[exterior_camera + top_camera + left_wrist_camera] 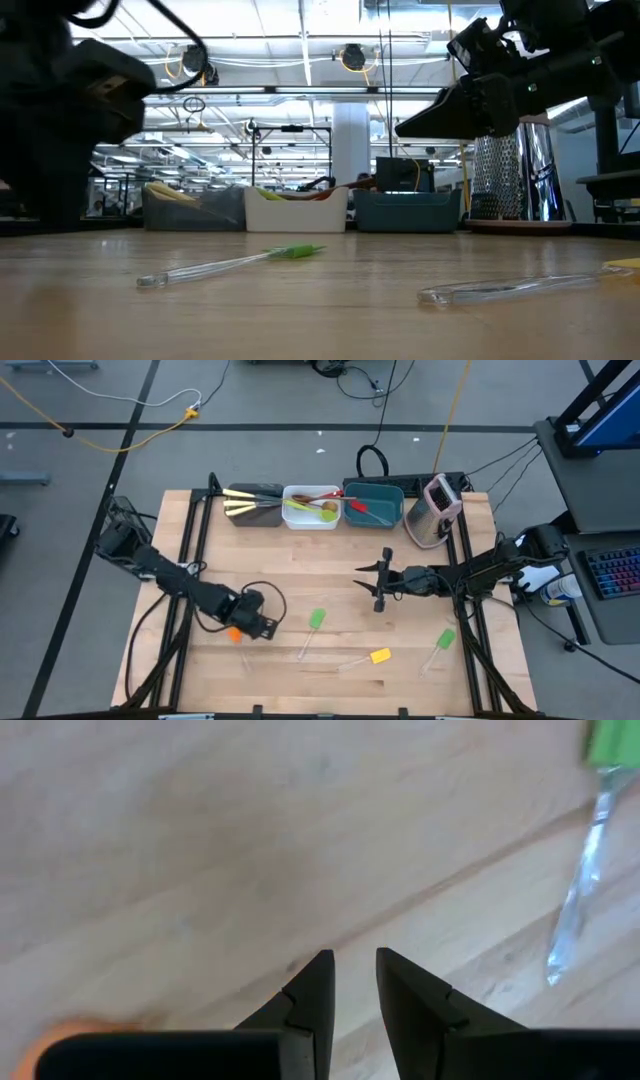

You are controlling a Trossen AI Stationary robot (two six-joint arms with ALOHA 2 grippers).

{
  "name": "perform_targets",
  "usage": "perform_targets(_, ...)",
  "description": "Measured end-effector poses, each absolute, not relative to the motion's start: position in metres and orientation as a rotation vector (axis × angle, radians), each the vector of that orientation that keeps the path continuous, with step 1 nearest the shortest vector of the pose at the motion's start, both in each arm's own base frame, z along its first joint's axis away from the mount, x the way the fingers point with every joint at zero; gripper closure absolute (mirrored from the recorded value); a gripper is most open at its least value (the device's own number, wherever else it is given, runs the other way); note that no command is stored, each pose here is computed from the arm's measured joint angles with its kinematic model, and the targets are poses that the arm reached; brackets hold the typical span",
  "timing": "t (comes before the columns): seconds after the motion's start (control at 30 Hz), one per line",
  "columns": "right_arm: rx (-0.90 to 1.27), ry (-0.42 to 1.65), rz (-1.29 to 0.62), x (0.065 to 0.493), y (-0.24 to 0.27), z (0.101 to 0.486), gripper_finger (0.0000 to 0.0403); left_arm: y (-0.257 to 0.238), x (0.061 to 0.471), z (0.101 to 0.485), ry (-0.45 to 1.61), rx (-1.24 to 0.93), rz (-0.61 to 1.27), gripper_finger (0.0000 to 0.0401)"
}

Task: Pick & Place Kitchen Items
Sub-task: Put the orange spatula into the blue bin

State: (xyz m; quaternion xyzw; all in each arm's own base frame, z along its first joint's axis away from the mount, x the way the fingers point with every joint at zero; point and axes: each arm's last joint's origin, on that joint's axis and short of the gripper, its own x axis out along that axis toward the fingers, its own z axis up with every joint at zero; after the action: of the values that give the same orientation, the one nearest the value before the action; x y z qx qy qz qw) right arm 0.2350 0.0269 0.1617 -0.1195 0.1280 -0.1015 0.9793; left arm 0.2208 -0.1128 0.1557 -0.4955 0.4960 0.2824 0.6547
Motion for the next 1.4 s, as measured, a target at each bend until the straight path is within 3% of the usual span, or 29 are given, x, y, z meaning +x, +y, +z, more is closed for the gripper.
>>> perform_targets(0.23,-0.241,0.259,-0.204,0.235,0.027,0.161,0.0259,-0.105,0.217,0.154,1.366,-1.181,0.594,0.0321)
perform_targets(0.57,-0.245,0.275,-0.203,0.234,0.027,0.160,0.0259,-0.107,0.191,0.149,1.439,-1.204,0.973,0.0320)
perform_targets(0.83,-0.243,0.270,-0.203,0.234,0.027,0.160,0.0259,-0.112,0.183,0.145,1.436,-1.196,1.003,0.0310)
perform_targets(1.4,-0.292,0.258,-0.200,0.235,0.026,0.162,0.0259,-0.112,0.181,0.143,1.491,-1.235,1.032,0.0157)
